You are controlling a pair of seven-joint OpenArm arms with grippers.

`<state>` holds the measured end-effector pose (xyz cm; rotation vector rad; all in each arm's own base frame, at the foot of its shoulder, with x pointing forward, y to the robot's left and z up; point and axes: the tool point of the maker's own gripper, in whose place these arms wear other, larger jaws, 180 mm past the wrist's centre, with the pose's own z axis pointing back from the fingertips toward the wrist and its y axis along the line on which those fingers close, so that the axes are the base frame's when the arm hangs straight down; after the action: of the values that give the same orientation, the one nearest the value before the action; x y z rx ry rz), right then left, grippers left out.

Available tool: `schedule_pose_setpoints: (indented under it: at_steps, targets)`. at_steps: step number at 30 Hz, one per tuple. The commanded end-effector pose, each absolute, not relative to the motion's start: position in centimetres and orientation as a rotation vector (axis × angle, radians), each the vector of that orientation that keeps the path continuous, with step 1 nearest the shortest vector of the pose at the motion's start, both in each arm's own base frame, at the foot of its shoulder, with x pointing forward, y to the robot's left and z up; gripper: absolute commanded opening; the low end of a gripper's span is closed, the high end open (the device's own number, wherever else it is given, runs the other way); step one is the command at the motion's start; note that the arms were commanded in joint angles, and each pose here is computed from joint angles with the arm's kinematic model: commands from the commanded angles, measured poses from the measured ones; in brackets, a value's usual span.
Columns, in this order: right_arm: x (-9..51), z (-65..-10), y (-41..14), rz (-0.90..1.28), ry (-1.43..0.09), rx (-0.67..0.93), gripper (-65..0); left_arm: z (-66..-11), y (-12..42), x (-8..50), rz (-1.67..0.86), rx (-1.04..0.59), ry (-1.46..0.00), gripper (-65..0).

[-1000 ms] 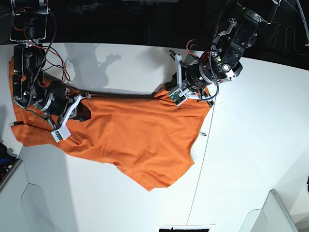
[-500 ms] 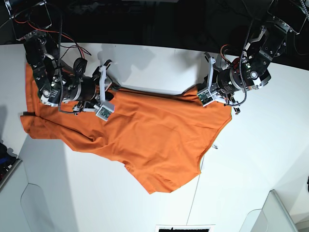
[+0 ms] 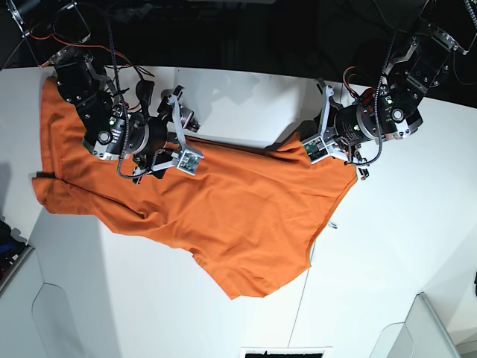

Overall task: Layout the t-shirt on the table in an organized manner, then fold the t-shirt properly
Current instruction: 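Grasp the orange shirt edge with both grippers, then lift the held edge and drag it with the right gripper away from the left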

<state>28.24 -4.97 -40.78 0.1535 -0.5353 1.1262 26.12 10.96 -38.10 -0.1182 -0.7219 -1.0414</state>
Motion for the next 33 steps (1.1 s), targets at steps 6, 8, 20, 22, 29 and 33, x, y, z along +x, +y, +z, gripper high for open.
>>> schedule_pose_setpoints:
  at_steps: [6, 8, 20, 22, 29, 33]
  targets:
    - [30.9, -39.2, -5.9, 1.145, -0.598, 0.046, -27.5, -37.0, 10.7, 26.7, -1.032, -0.135, -0.758, -65.0]
    - [31.4, -39.4, -6.3, 1.144, -0.607, 0.02, -27.5, -37.0, 10.7, 26.7, -1.026, -0.142, -0.755, -65.0]
    - [31.4, -41.0, -6.7, 1.11, -0.599, 0.057, -65.0, -35.4, 12.2, 26.6, -1.082, -0.097, -0.754, -65.0]
    - [30.6, -40.3, -5.6, 1.119, -0.605, 0.134, -65.0, -34.5, 12.7, 26.3, -1.104, -0.096, -0.756, -65.0]
    - [30.0, -35.2, -2.7, 1.112, -0.688, 0.285, -65.0, -30.0, 13.4, 26.9, -1.188, -0.041, -0.831, -65.0]
    - [31.9, -32.9, -3.1, 1.051, -0.765, 0.309, -65.0, -26.6, 15.3, 30.5, -1.119, 0.031, -0.945, -65.0]
